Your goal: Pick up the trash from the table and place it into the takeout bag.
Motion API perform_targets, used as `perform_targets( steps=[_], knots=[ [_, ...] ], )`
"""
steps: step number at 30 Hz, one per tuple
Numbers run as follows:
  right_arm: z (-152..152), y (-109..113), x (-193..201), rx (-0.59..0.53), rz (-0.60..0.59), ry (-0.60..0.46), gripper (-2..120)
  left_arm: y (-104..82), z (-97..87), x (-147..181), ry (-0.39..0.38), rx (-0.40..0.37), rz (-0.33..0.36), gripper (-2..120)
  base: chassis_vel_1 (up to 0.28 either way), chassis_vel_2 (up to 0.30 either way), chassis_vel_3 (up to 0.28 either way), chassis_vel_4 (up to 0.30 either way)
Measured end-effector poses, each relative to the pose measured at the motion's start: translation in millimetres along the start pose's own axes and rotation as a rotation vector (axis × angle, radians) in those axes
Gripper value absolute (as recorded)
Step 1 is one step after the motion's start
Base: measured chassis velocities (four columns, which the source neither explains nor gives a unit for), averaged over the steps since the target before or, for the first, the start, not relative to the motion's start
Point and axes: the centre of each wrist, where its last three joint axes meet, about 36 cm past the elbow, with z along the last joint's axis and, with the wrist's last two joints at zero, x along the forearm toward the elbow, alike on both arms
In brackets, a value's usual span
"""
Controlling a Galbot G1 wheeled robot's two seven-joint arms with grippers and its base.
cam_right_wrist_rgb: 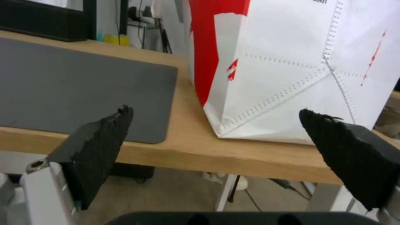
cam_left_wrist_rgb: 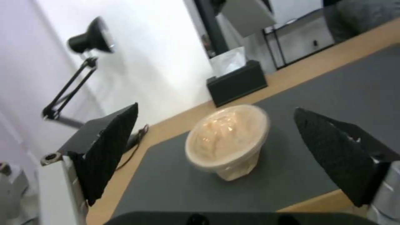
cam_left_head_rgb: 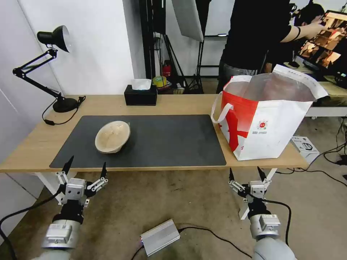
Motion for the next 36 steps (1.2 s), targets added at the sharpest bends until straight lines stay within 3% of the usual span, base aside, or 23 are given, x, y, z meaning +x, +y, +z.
perform_targets(
  steps=[10,16,36],
  knots=[
    [-0.3,-0.2,-0.9,0.007,-0.004,-0.003,100,7.5,20.5,-27.0,-0.034,-0.034,0.101,100,0.000,0.000,0.000,0.000],
    [0.7,0.9,-0.3,0.012,-0.007,-0.001,100,21.1,34.1,-48.6,-0.039,-0.079,0.160,100,0.000,0.000,0.000,0.000],
    [1.4,4.8,-3.6,0.019,-0.022,-0.006,100,44.5,58.4,-82.1,-0.016,-0.123,0.200,100,0.000,0.000,0.000,0.000]
  ],
)
